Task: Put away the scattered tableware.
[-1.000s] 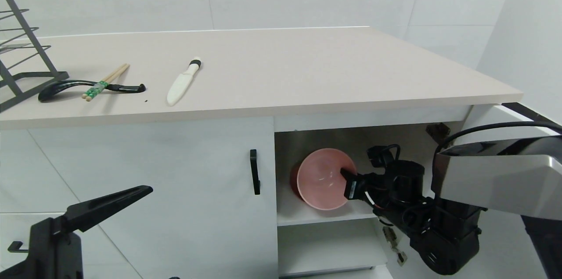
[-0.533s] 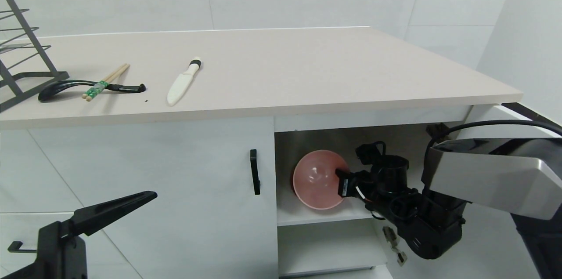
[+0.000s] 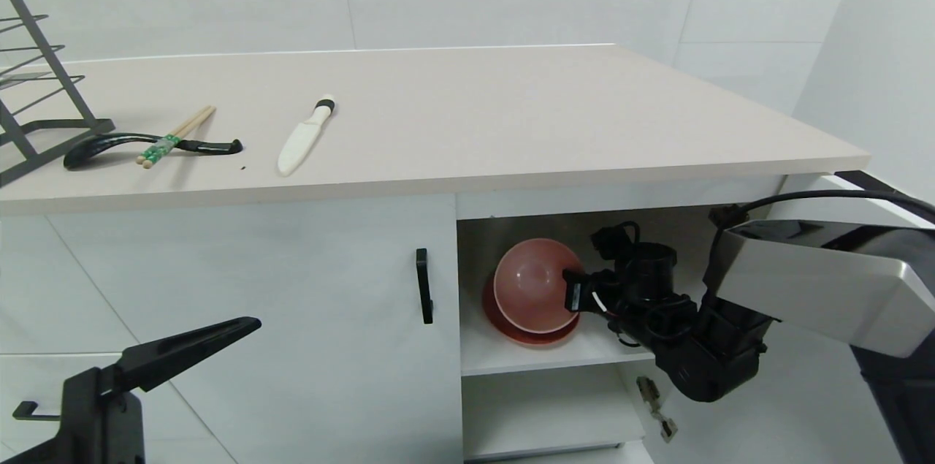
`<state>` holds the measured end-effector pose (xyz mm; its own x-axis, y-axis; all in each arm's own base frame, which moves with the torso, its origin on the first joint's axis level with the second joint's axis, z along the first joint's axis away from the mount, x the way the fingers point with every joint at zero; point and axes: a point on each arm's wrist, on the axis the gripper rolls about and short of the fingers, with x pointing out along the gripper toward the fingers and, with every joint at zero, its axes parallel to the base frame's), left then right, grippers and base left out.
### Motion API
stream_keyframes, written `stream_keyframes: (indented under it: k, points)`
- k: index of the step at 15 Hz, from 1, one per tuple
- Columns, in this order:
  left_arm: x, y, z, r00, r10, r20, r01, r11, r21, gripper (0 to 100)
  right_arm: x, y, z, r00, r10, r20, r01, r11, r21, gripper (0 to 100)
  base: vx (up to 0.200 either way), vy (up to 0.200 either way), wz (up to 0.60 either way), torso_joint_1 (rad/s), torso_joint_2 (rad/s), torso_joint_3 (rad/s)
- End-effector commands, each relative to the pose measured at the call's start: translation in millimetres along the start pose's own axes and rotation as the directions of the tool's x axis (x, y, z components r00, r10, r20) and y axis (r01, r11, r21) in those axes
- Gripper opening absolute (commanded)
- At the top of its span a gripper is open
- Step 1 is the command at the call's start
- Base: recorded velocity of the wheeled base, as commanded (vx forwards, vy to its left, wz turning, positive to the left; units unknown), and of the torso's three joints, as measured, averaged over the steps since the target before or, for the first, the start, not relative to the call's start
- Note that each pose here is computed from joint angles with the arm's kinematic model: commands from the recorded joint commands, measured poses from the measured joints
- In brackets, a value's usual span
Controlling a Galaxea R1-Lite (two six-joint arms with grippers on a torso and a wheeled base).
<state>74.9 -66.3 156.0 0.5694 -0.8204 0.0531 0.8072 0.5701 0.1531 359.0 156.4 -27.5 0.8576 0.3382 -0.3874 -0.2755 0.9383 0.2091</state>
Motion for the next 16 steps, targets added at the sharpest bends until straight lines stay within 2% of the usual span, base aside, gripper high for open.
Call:
stream_keyframes:
  k: [1,8,14,15,16]
  points:
    - [0.4,0.0,-0.8,1.000,-0.002,-0.005,0.002,1.000,-0.002,100,0.9,-0.5,0.3,1.000,0.001,0.002,-0.001,1.000,0.001,0,0.000,0.000,0.00,0.000,0.00,0.000]
    - [0.3,0.1,-0.8,1.000,0.000,-0.005,0.000,1.000,0.000,100,6.3,-3.3,-19.3,0.999,-0.003,-0.046,0.002,0.999,-0.037,0,0.000,0.000,0.00,0.000,0.00,0.000]
    - [0.2,0.0,-1.3,1.000,-0.001,-0.008,0.001,1.000,-0.001,100,6.8,-3.6,-20.5,0.999,-0.005,-0.045,0.003,0.999,-0.039,0,0.000,0.000,0.00,0.000,0.00,0.000]
    - [0.2,0.0,-1.3,1.000,-0.001,-0.008,0.001,1.000,-0.001,100,7.3,-3.2,-21.4,0.999,-0.004,-0.047,0.002,0.999,-0.039,100,0.000,0.000,0.00,0.000,0.00,0.000]
    - [0.2,0.0,-1.3,1.000,-0.001,-0.008,0.001,1.000,-0.001,100,7.3,-3.2,-21.4,0.999,-0.004,-0.047,0.002,0.999,-0.039,100,0.000,0.000,0.00,0.000,0.00,0.000]
